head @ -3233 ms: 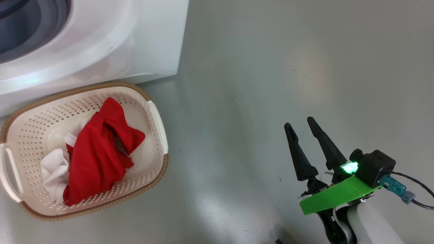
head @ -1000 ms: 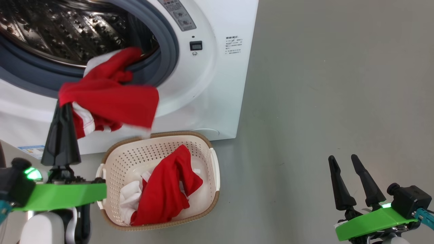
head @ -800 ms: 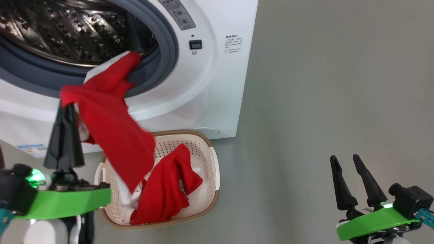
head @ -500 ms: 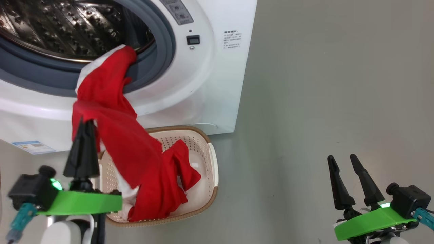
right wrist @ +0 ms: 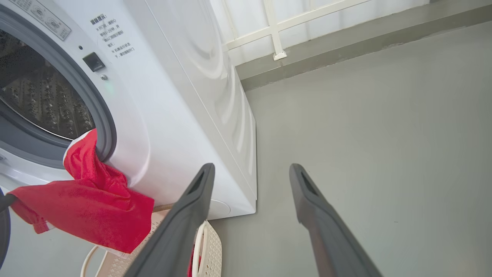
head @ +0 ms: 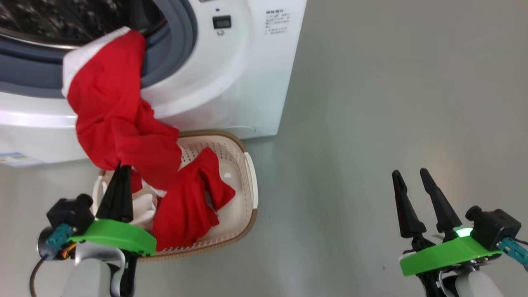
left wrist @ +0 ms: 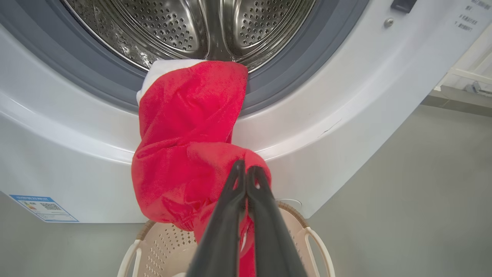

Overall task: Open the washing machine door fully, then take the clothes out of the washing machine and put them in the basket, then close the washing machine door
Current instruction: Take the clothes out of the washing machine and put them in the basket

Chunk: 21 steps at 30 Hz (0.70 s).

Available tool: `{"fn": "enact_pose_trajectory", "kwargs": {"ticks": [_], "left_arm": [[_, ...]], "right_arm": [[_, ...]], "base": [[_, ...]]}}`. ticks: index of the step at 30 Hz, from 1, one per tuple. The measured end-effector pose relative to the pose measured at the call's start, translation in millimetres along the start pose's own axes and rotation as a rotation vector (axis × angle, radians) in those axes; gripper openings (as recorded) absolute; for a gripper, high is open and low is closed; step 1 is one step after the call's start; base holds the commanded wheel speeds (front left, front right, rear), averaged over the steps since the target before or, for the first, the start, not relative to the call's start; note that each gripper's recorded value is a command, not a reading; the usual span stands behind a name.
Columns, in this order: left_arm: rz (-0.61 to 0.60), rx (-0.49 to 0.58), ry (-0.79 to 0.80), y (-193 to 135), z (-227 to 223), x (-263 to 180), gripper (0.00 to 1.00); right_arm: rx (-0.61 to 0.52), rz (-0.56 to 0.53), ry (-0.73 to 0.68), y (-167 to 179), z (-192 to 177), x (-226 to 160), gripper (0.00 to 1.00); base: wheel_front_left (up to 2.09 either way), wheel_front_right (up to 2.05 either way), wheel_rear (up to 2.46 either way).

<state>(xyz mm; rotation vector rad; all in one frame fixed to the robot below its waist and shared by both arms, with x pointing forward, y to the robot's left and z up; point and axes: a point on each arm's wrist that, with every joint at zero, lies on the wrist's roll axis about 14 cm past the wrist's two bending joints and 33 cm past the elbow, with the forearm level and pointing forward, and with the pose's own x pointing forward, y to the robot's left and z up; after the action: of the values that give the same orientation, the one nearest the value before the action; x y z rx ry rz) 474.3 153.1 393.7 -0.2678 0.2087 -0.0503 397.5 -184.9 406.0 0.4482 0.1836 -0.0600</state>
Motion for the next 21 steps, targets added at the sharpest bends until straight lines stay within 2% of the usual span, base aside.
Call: {"fn": "enact_pose_trajectory", "kwargs": {"ticks": [9,21], "left_arm": [[0.038,0.022,0.226,16,-74,19,0.00],[0.019,0.043,0.369,19,-128,64,0.01]], "right_arm": [[-0.003,-0.017,0.030,-7,-13,18,1.00],[0.019,-0.042,0.070,-19,-34,42,1.00]], "base": [[0.00,0.00,0.00],[0.00,0.00,0.00]]}}
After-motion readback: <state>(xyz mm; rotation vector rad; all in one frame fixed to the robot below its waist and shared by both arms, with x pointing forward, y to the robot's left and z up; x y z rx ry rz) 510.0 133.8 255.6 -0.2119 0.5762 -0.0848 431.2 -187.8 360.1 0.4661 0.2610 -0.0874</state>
